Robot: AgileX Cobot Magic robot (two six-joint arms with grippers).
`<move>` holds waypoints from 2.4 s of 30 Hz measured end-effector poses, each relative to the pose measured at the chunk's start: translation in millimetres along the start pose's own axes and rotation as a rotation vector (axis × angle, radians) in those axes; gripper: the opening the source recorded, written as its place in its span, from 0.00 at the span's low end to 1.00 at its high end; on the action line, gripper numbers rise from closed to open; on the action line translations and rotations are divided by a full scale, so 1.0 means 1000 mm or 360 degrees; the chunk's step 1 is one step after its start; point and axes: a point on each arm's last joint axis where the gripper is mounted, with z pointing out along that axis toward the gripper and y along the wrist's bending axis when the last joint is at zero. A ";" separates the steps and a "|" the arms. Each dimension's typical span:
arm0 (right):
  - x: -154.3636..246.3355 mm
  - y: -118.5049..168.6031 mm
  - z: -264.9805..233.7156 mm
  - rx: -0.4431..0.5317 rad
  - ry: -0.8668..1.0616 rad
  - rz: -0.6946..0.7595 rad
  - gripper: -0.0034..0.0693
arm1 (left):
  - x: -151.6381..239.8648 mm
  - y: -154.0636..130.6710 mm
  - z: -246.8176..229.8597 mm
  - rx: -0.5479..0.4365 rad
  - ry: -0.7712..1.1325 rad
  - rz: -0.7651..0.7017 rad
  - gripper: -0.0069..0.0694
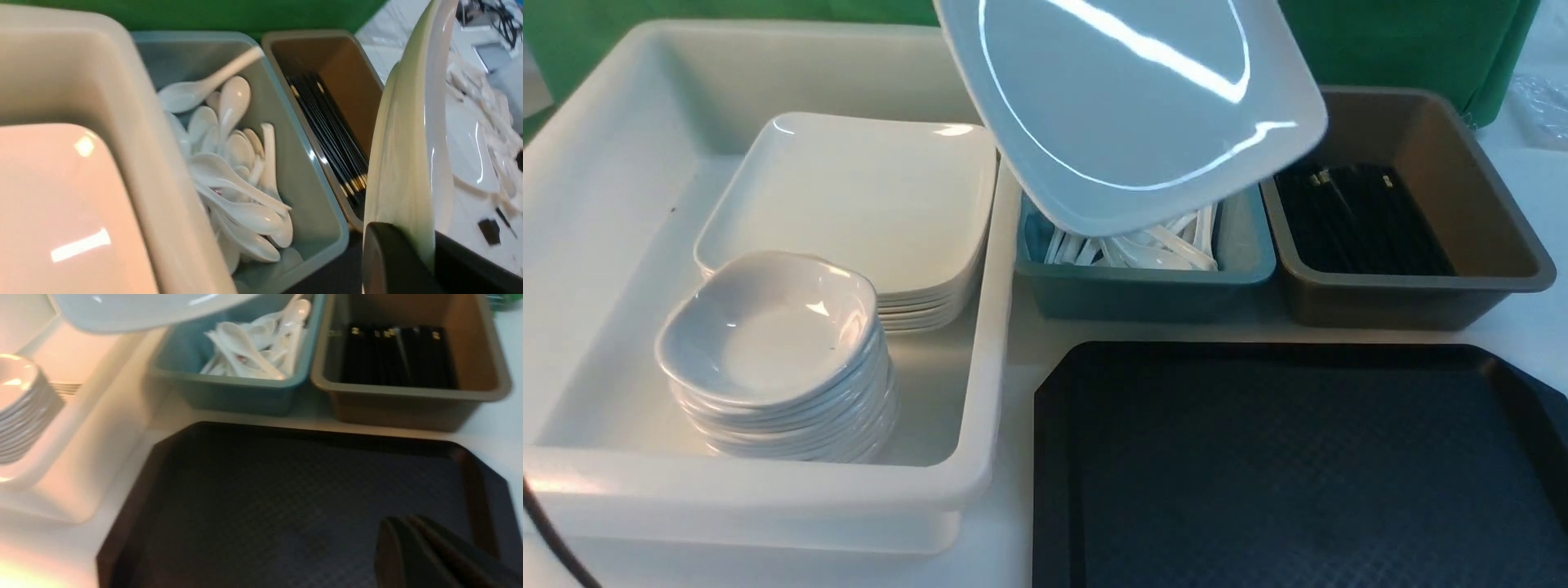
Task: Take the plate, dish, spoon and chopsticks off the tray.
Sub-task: Use the left arm to put the plate into the large storage box on the left
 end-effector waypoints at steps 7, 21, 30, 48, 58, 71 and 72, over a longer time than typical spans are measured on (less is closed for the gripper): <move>-0.016 0.007 0.037 -0.0281 0.0187 -0.0062 0.07 | -0.014 0.061 -0.050 -0.0157 -0.0189 -0.0164 0.13; -0.067 0.001 0.082 -0.0365 0.0330 -0.0132 0.08 | -0.012 0.127 -0.109 -0.0395 -0.0422 -0.0370 0.13; -0.070 0.001 0.085 -0.0377 0.0302 -0.0143 0.08 | 0.026 0.155 -0.082 -0.0320 -0.0587 -0.0597 0.13; -0.072 0.000 0.086 -0.0361 0.0257 -0.0140 0.08 | 0.125 0.200 -0.033 -0.0556 -0.0624 -0.0946 0.13; -0.072 0.000 0.086 -0.0360 0.0256 -0.0140 0.08 | 0.130 0.184 -0.003 -0.0582 -0.0580 -0.0909 0.13; -0.072 0.000 0.086 -0.0362 0.0258 -0.0140 0.08 | 0.137 0.187 -0.001 -0.0683 -0.0478 -0.0860 0.13; -0.072 0.000 0.086 -0.0363 0.0261 -0.0140 0.08 | 0.138 0.187 -0.001 -0.0687 -0.0462 -0.0851 0.13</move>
